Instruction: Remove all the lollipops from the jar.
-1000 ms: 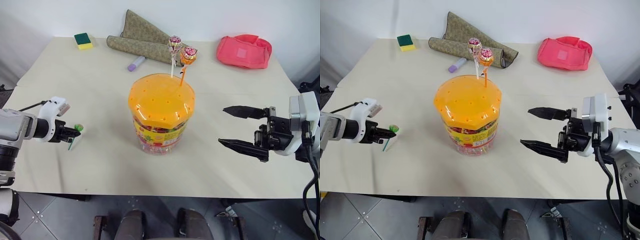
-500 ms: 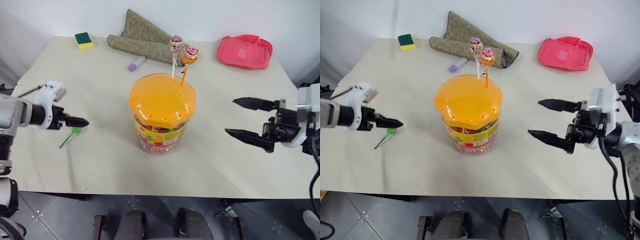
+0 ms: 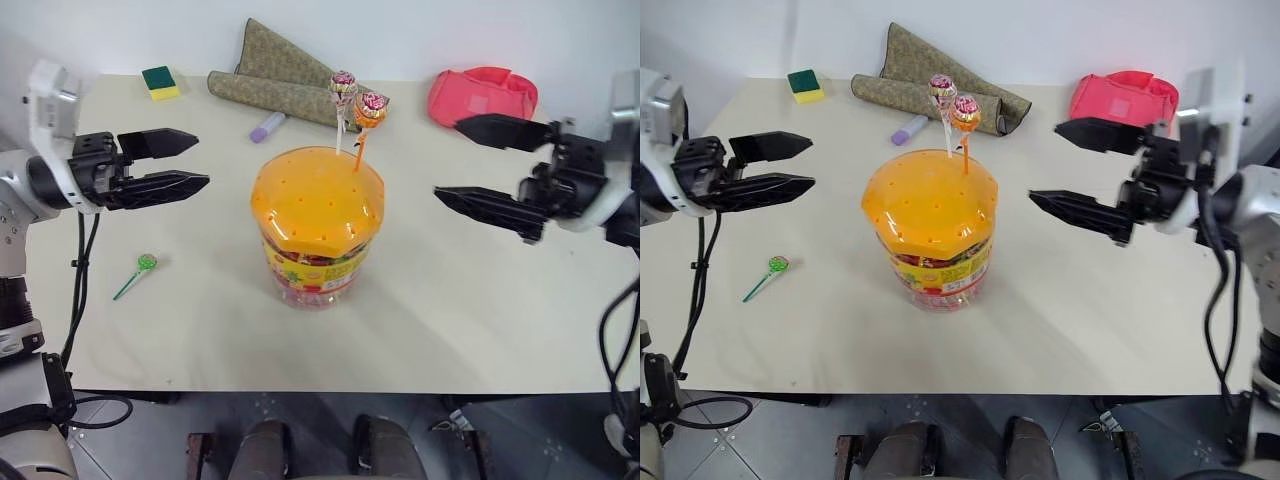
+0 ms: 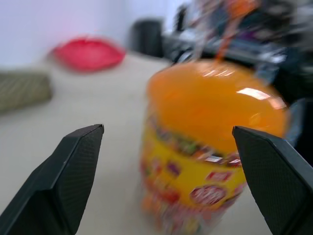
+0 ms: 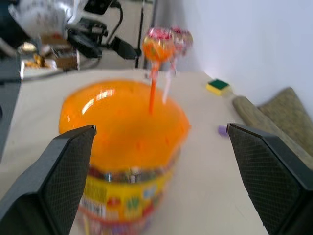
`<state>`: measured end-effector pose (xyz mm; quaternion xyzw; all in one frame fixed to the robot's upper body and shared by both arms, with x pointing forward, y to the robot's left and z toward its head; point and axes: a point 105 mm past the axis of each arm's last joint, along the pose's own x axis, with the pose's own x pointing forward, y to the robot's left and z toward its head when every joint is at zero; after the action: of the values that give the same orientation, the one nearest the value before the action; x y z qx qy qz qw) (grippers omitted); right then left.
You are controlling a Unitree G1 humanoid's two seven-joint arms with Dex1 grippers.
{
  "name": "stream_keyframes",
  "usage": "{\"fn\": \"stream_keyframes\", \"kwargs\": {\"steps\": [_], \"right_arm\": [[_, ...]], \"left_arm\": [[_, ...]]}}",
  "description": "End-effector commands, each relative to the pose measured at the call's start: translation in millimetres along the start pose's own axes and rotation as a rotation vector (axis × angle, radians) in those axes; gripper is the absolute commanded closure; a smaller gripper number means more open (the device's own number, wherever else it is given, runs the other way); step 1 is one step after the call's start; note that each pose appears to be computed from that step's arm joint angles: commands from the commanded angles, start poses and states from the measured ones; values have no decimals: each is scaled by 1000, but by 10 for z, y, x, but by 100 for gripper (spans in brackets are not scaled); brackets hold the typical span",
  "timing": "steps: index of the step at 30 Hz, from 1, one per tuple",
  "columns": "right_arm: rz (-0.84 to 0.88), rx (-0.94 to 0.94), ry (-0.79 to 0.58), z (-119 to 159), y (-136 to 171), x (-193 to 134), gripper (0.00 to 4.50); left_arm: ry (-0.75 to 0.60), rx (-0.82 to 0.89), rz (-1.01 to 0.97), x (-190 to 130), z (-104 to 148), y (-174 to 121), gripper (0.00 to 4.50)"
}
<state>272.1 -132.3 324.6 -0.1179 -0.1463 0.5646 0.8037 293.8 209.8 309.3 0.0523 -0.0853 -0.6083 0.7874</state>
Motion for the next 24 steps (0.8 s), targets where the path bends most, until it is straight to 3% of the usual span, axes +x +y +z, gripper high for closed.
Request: {"fn": "stream_keyframes", "kwargs": {"steps": [1, 8, 16, 19, 24], "right_arm": [[32, 7, 8, 4, -20, 190, 0], [151, 25, -54, 15, 10, 516, 0], [194, 27, -82, 40, -35, 681, 0], [189, 28, -88, 80, -70, 690, 57], [177, 12, -105, 170, -117, 676, 220]], "left_arm": [[-67, 87, -102, -132, 94, -146, 3], [-9, 66, -135, -335, -72, -277, 3], [-3, 70, -98, -402, -78, -347, 3], [-9, 70, -96, -389, -80, -360, 0], [-18, 71, -98, -365, -82, -363, 0]]}}
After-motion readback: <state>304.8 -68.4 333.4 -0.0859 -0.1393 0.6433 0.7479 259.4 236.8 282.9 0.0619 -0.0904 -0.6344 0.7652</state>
